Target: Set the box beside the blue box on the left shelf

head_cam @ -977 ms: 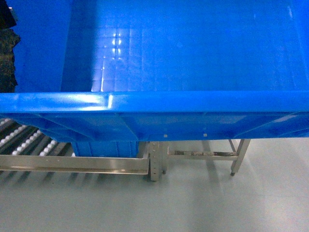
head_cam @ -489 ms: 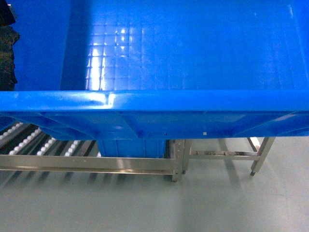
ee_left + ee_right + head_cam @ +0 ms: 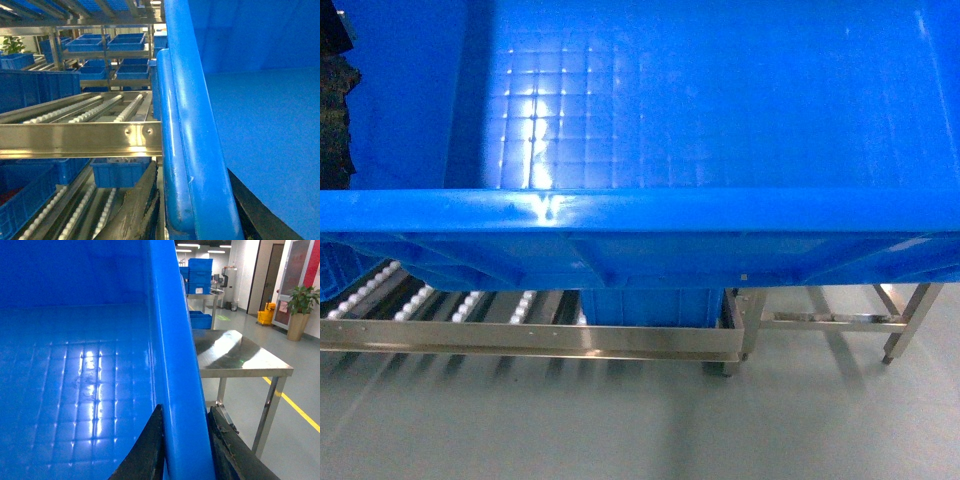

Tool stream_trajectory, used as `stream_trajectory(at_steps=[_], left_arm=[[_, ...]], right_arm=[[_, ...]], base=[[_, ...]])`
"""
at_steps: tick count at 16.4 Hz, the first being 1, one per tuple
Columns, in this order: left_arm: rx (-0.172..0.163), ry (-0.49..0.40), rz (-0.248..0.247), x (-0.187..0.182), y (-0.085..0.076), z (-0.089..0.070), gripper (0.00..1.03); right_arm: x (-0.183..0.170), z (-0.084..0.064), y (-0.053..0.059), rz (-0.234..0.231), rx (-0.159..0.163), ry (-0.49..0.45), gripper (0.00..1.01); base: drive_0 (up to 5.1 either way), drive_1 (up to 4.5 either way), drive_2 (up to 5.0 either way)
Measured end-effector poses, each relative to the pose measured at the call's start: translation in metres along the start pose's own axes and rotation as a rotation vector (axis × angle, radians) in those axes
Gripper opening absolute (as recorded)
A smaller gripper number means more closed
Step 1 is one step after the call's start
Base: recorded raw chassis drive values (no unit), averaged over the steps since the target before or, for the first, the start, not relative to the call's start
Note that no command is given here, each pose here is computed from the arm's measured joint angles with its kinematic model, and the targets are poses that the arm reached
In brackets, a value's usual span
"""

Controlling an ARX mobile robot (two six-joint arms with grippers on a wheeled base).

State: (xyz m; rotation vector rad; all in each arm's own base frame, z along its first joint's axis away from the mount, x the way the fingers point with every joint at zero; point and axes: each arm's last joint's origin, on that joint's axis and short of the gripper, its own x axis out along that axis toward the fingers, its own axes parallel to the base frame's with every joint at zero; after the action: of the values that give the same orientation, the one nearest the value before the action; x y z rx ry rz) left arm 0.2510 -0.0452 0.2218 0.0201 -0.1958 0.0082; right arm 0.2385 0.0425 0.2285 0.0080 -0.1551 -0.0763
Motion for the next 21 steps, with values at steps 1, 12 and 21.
stream_trajectory(at_steps=[1, 12, 21], left_arm=[[0.0, 0.0, 0.0, 0.0, 0.0, 0.0, 0.29], [0.0, -0.001, 0.001, 0.0, 0.0, 0.0001, 0.29], [0.0, -0.001, 0.001, 0.0, 0.0, 0.0002, 0.29]], right_arm=[[0.0, 0.0002, 0.0, 0.0, 0.0, -0.002, 0.17], [0.0, 0.0001, 0.0, 0.0, 0.0, -0.001, 0.17], [0.0, 0.0001, 0.0, -0.001, 0.0, -0.001, 0.17]], base=[[-4.9, 2.5, 2.5], [-5.0, 2.42, 2.4], [-5.0, 2.45, 2.5]])
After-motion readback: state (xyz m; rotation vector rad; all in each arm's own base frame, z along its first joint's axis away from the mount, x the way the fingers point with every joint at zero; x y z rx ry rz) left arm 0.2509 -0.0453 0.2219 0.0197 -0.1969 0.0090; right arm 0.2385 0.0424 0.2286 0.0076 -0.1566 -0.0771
